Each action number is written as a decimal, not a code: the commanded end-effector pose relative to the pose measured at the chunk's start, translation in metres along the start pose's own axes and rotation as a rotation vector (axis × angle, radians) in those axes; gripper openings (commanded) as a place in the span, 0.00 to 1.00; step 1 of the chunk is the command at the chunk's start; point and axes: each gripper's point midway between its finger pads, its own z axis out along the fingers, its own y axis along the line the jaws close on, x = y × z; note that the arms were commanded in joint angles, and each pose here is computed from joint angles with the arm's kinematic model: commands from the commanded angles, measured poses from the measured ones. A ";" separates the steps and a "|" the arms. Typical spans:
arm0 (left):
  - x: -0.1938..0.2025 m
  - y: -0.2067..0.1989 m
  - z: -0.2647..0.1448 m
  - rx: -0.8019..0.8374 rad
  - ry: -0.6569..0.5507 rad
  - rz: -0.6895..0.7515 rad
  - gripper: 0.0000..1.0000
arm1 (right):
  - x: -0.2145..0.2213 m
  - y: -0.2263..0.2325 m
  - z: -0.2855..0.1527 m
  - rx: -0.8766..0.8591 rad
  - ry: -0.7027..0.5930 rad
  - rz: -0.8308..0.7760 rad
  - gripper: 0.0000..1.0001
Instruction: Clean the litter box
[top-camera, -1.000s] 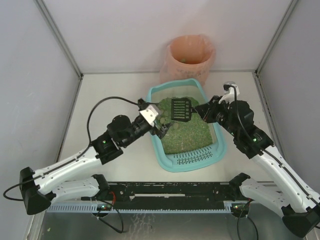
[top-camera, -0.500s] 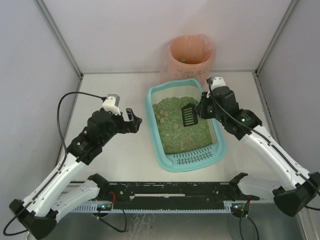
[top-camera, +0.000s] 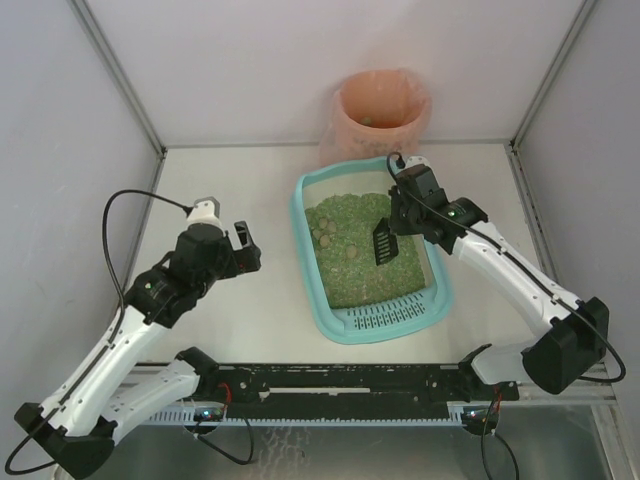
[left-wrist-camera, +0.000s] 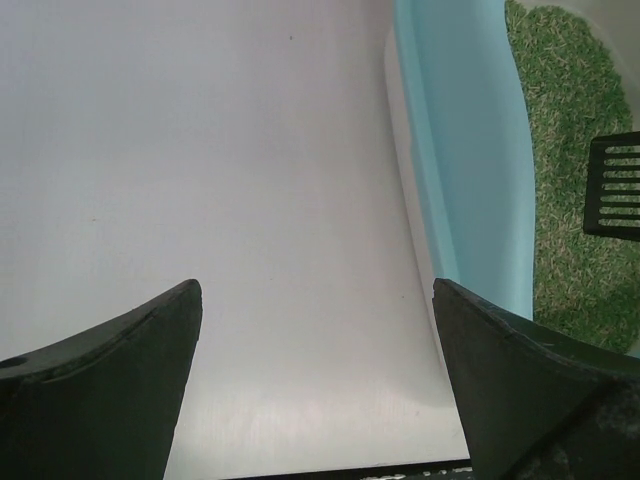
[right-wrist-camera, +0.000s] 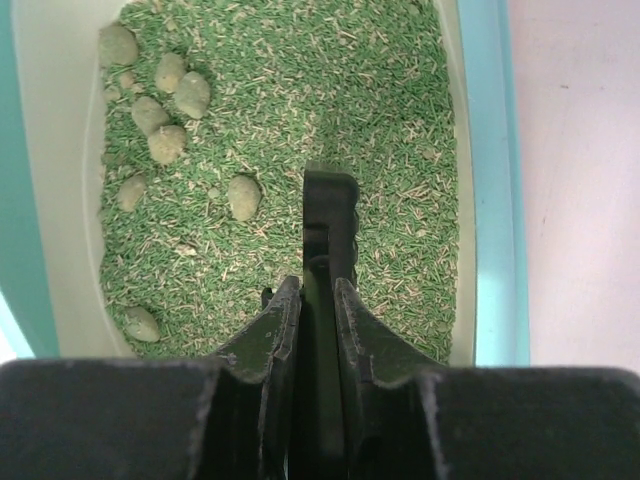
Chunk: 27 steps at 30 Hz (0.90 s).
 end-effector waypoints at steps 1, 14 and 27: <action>-0.027 0.005 -0.014 -0.001 -0.094 0.072 1.00 | -0.023 -0.004 0.006 0.030 -0.059 0.089 0.00; -0.035 0.030 -0.014 -0.082 -0.225 0.109 1.00 | 0.017 0.003 0.049 -0.125 0.070 0.261 0.00; -0.026 0.033 -0.005 -0.108 -0.184 0.142 1.00 | 0.042 0.016 0.086 -0.195 0.086 0.419 0.00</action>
